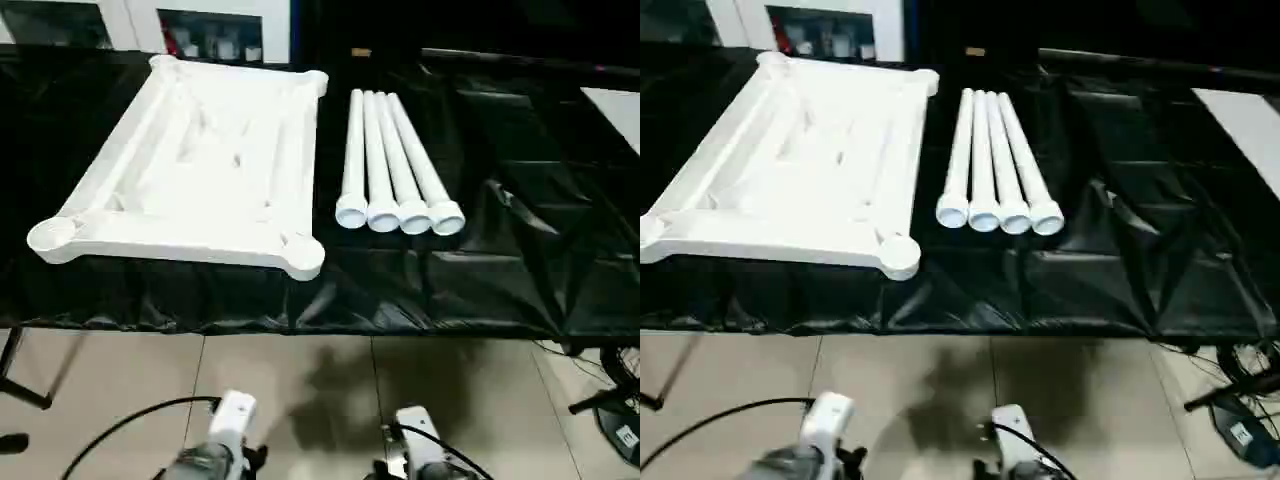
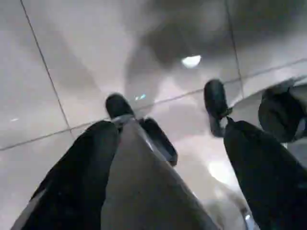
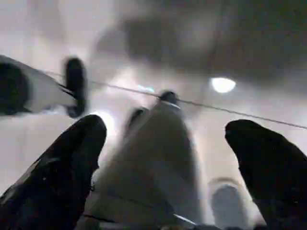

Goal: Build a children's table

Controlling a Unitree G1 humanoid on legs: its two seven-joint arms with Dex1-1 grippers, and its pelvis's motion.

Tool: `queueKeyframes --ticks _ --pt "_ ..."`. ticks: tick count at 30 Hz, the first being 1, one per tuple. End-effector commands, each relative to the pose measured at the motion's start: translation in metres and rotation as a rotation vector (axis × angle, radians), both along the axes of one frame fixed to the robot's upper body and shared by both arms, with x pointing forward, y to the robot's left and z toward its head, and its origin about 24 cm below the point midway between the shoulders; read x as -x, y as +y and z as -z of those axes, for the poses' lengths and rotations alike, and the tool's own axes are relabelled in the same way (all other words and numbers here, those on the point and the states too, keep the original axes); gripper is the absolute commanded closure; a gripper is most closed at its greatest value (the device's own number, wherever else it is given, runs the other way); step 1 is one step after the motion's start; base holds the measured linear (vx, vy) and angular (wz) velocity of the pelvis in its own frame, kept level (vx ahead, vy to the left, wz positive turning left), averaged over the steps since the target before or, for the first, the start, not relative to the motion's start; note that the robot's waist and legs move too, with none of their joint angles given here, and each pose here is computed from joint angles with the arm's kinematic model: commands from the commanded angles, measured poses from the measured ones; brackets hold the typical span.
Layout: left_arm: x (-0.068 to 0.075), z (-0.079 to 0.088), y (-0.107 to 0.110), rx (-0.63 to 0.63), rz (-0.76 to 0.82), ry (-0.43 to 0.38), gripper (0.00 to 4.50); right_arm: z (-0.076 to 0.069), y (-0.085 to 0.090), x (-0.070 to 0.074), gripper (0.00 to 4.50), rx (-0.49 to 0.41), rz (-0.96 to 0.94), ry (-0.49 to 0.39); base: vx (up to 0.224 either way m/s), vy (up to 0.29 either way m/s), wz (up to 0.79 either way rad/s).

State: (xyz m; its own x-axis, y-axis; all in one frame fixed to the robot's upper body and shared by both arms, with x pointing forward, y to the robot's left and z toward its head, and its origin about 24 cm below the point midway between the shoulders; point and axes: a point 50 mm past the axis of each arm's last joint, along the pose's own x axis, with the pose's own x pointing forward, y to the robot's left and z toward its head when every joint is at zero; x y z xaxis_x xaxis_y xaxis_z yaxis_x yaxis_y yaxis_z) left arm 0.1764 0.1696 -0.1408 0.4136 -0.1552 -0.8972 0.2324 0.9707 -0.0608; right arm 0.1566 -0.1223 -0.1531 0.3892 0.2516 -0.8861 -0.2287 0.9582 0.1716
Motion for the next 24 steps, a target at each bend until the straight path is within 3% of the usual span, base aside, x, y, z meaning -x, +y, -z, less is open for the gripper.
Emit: queueKeyframes --ticks 1,2,3,6,7,9,13,19,20,21,23,24 --pt "-0.001 -0.002 0.003 0.026 0.002 -0.039 0.61 -0.007 0.001 -0.015 0.00 -0.046 -0.014 -0.071 0.000 0.000 0.00" --pt "0.000 -0.008 0.008 0.052 0.015 -0.116 0.61 -0.017 0.003 -0.028 0.00 -0.084 -0.070 -0.186 0.000 0.000 0.00" --pt "0.000 -0.008 0.008 0.052 0.015 -0.116 0.61 -0.017 0.003 -0.028 0.00 -0.084 -0.070 -0.186 0.000 0.000 0.00" --pt "0.000 -0.027 0.019 0.072 0.027 -0.313 0.61 -0.040 0.000 -0.043 0.00 -0.192 -0.134 -0.399 0.000 0.000 0.00" --pt "0.000 -0.029 0.020 0.073 0.026 -0.325 0.61 -0.043 0.000 -0.044 0.00 -0.200 -0.137 -0.411 0.000 0.000 0.00" --pt "0.005 -0.051 0.027 0.124 0.007 -0.424 0.61 -0.067 -0.005 -0.048 0.00 -0.287 -0.162 -0.515 0.000 0.000 0.00" --pt "0.013 -0.077 0.032 0.163 0.043 -0.526 0.61 -0.095 -0.011 -0.044 0.00 -0.390 -0.194 -0.584 0.000 0.000 0.00" --pt "0.025 -0.140 0.036 0.092 0.069 -0.822 0.61 -0.154 -0.014 -0.021 0.00 -0.533 -0.319 -0.685 0.000 0.000 0.00" --pt "0.026 -0.162 0.033 0.061 0.061 -0.911 0.61 -0.174 -0.013 -0.017 0.00 -0.564 -0.330 -0.734 0.000 0.000 0.00" --pt "0.026 -0.162 0.033 0.061 0.061 -0.911 0.61 -0.174 -0.013 -0.017 0.00 -0.564 -0.330 -0.734 0.000 0.000 0.00" --pt "0.021 -0.189 0.028 0.075 0.033 -0.972 0.61 -0.202 -0.011 -0.019 0.00 -0.580 -0.329 -0.813 0.000 0.000 0.00" --pt "0.018 -0.197 0.027 0.074 0.022 -0.992 0.61 -0.209 -0.011 -0.022 0.00 -0.573 -0.317 -0.844 0.000 0.000 0.00"
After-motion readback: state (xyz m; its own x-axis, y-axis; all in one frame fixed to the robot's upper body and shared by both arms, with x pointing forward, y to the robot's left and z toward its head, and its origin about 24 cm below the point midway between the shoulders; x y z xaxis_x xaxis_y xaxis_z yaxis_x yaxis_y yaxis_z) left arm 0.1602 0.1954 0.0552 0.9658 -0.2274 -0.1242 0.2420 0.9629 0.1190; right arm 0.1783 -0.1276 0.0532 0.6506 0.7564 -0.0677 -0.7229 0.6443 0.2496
